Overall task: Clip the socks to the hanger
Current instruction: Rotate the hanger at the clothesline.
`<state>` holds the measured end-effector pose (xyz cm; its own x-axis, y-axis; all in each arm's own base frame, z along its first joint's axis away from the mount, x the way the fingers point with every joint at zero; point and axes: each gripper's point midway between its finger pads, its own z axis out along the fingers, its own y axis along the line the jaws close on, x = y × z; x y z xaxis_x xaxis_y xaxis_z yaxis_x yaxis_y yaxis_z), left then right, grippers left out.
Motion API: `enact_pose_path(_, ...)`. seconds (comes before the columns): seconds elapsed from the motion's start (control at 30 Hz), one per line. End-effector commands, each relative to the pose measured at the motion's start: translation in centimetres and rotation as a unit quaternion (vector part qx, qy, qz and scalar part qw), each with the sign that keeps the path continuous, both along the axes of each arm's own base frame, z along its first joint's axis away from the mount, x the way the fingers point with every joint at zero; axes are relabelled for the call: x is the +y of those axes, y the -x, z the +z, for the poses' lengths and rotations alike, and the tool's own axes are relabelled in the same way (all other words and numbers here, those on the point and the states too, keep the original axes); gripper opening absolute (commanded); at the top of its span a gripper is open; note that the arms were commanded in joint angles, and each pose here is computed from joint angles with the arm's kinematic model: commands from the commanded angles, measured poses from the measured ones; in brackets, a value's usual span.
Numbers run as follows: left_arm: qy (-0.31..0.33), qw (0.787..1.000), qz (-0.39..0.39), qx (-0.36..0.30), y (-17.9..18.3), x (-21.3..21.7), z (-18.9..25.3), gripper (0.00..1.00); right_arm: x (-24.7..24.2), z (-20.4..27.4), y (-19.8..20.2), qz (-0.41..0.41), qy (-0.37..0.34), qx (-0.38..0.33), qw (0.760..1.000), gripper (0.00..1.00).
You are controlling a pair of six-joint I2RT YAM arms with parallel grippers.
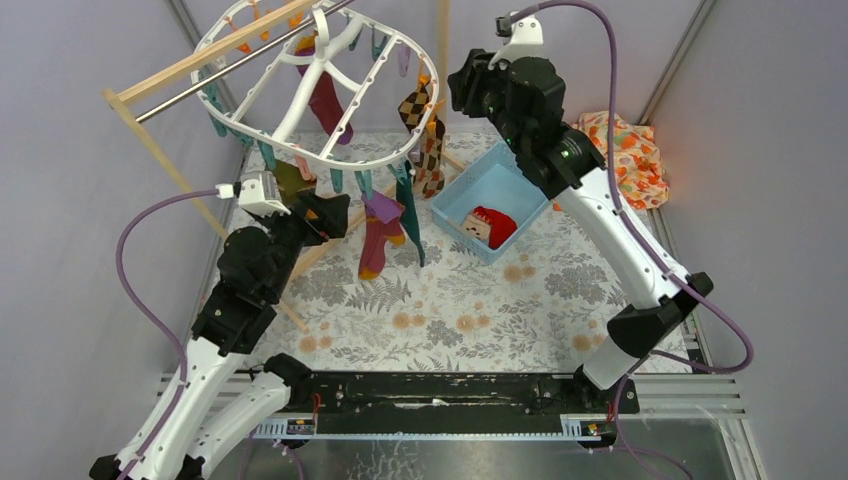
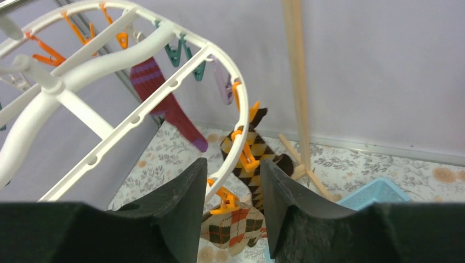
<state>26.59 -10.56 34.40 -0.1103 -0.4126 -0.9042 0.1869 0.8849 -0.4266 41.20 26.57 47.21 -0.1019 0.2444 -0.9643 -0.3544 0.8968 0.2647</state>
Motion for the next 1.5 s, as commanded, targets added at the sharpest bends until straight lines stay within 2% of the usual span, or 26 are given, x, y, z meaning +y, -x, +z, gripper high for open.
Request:
enact_pose_path(0.0,0.001,1.000,0.024,-0.017,0.6,1.2,1.8,0.99,2.3,-0.5,-0.6,0.040,0.014,0.018,0.999,0.48)
enact_pose_path(0.33,0.001,0.999,0.025,-0.023,1.8,1.9,2.7,0.99,4.3,-1.9,-3.2,0.064,0.021,0.035,0.997,0.46)
enact_pose_path(0.43,0.001,0.999,0.024,-0.029,2.3,2.2,3.2,0.98,4.9,-2.0,-3.2,0.076,0.014,0.038,0.996,0.35)
enact_pose_path(0.53,0.004,0.999,0.020,-0.033,2.7,2.2,3.7,0.99,5.2,-1.8,-2.4,0.094,0.003,0.042,0.995,0.24)
enact_pose_path(0.67,0.011,0.999,-0.001,-0.039,3.2,1.6,4.5,0.99,5.2,-1.8,-1.3,0.111,-0.008,0.044,0.993,0.19)
enact_pose_path(0.8,0.034,0.996,-0.054,-0.056,4.1,-0.1,6.9,0.99,5.0,-2.0,-0.6,0.117,-0.008,0.049,0.992,0.14)
enact_pose_path(0.97,0.070,0.983,-0.149,-0.087,5.7,-3.3,10.8,0.98,5.8,-2.4,0.6,0.147,-0.022,0.058,0.987,0.11)
enact_pose_path(1.07,0.084,0.975,-0.179,-0.099,6.1,-4.3,12.5,0.98,6.1,-2.5,1.4,0.160,-0.030,0.061,0.985,0.10)
enact_pose_path(1.47,0.099,0.969,-0.209,-0.089,4.6,-6.3,12.5,0.98,7.0,-2.7,6.0,0.200,-0.044,0.055,0.977,0.06)
